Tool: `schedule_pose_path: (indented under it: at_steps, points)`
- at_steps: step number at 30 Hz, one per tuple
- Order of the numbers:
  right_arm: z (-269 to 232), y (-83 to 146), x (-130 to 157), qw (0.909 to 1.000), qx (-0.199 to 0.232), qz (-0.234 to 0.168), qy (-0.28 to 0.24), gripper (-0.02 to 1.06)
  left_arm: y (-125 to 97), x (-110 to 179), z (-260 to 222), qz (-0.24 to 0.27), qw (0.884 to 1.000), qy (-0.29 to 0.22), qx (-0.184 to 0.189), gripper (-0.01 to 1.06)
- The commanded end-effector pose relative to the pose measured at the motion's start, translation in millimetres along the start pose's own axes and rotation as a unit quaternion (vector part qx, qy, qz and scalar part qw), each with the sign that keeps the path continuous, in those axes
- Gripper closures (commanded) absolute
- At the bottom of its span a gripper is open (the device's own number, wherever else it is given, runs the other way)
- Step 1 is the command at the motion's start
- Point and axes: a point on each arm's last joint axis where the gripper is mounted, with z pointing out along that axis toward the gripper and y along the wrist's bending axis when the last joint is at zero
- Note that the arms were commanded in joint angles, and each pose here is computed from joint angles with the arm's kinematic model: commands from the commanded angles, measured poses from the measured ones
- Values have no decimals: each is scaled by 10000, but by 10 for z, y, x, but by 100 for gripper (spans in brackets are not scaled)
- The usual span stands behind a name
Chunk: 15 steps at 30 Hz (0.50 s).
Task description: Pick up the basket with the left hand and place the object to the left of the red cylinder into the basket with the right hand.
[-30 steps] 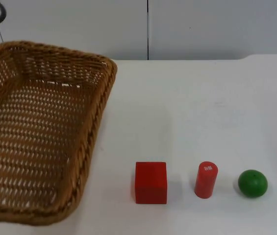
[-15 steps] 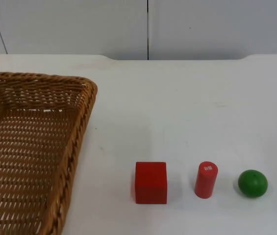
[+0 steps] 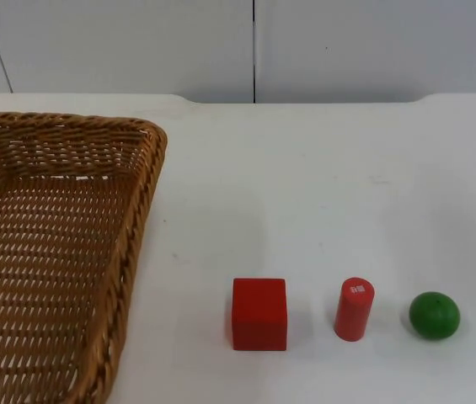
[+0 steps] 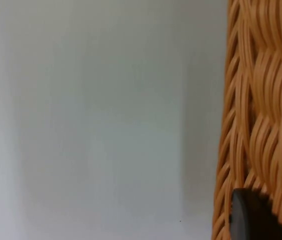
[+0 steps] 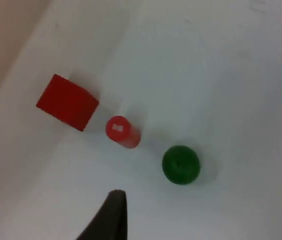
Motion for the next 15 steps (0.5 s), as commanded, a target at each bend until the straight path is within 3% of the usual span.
schedule_pose_path:
  at_steps: [1,4,5,7,8,9,10,15]
  points:
    - [99,95,-154,9987,-230,-450,-21,7,-34,-3,-23,-64,9998,-94,132,105]
    - [414,342,-459,9903,-495,-1283,176,7,-36,-1,-23,-63,9999,-83,138,105]
    - [414,342,-459,9903,-495,-1283,176,7,-36,-1,-23,-63,9999,-83,138,105]
    - [714,518,-583,9783,-542,-1923,541,7,-40,5,-23,-62,9998,-50,161,105]
    - [921,663,-657,9638,-501,-2498,786,8,-40,5,-23,-62,9998,-50,161,105]
    - [1087,762,-674,9533,-541,-2808,974,8,-40,5,-23,-62,9998,-50,161,105]
    - [1087,762,-674,9533,-541,-2808,974,8,-40,5,-23,-62,9998,-50,161,105]
    - [1797,1122,-662,9045,-790,-3953,1390,11,-40,5,-23,-62,9998,-50,161,105]
